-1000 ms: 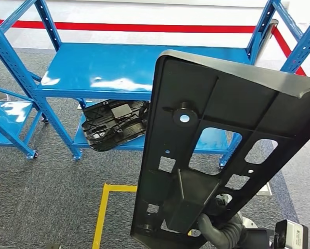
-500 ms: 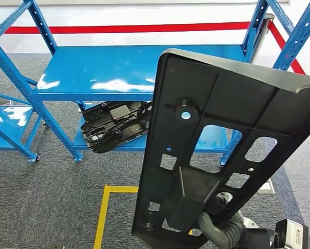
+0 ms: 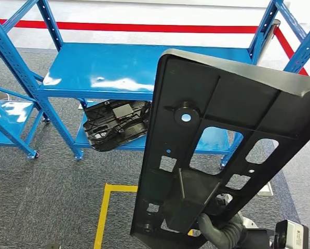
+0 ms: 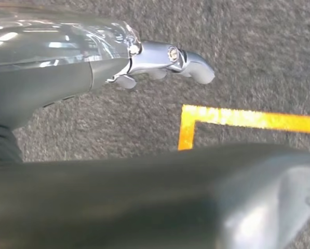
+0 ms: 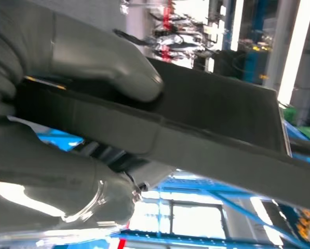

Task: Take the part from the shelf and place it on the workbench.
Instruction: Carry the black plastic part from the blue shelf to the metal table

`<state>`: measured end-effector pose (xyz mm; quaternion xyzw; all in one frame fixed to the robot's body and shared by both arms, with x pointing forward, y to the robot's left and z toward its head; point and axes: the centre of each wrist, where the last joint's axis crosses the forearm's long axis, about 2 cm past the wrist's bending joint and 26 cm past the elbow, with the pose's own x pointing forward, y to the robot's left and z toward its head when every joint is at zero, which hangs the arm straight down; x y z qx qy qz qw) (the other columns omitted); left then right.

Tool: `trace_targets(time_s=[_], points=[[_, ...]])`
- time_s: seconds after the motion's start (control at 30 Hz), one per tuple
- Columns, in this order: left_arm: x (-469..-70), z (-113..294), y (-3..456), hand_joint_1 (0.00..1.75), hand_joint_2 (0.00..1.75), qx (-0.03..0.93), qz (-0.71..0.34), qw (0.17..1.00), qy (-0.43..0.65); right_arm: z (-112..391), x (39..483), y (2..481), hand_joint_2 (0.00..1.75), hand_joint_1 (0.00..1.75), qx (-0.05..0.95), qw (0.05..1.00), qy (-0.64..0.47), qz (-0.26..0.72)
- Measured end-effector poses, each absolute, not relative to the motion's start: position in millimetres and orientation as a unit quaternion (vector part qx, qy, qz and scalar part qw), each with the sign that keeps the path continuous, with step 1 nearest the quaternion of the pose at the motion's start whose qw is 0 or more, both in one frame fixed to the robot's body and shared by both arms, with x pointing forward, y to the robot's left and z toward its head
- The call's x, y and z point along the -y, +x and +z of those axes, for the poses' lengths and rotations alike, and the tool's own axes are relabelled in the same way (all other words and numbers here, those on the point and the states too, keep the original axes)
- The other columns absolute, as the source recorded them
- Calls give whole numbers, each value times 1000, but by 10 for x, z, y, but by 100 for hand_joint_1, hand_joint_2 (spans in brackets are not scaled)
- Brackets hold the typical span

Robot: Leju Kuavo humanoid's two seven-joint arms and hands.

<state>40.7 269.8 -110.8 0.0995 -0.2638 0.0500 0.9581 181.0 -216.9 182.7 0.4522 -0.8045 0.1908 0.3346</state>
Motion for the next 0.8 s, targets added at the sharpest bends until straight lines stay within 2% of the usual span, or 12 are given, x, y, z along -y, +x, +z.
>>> trace_targets(time_s=[0.8], points=[[-2704, -1108, 410, 0, 175, 264, 50, 958, 100, 1817, 2170, 1804, 175, 175, 804, 337, 452, 190]])
